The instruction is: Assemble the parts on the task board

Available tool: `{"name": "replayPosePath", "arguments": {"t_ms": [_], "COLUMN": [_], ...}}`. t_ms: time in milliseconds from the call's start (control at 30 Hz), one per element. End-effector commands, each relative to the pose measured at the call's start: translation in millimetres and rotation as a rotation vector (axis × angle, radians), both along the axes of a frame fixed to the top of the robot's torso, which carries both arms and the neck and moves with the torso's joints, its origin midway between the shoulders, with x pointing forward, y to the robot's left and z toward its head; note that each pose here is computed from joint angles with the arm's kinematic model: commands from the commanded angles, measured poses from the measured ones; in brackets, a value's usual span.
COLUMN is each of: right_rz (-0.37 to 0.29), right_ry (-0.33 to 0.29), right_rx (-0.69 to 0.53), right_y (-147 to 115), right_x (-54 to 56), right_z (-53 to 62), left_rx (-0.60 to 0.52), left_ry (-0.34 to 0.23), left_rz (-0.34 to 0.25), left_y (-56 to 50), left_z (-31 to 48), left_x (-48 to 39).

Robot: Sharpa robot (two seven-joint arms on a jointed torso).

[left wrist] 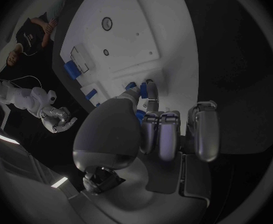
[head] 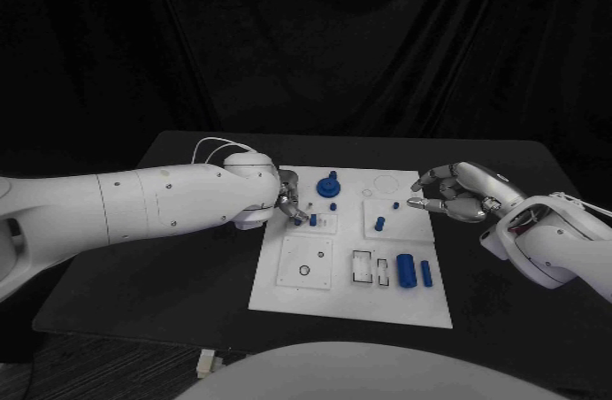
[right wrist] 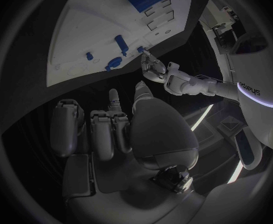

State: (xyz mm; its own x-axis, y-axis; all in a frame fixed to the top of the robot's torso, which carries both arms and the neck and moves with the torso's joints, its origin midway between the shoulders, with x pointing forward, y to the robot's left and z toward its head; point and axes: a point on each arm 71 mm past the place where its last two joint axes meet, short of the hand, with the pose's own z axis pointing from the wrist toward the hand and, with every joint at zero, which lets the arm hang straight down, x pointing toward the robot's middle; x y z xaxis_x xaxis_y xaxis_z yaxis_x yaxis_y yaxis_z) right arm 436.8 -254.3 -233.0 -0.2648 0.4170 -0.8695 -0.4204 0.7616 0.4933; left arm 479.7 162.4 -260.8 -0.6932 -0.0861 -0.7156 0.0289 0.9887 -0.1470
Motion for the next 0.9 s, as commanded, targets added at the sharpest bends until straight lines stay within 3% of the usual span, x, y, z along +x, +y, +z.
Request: {"name": "replayPosePath", "arguments": {"t_ms": [33,900], "right_rz": [-0.010,-0.010], "right_ry": [0.010,0.021], "right_rx": [-0.005,-0.010], "right_y": [-0.7,-0.4], "right_x": [-0.6,-0.1], "right_z": [-1.4,-2.6], "left_rx": [0.019,0.059], "left_ry": [-0.019,-0.002], "left_rz": [-0.031,-0.039], "left_y": [-2.6,2.1], "left_z": [-0.1,-4.4], "left_x": [0.4,0.8]}}
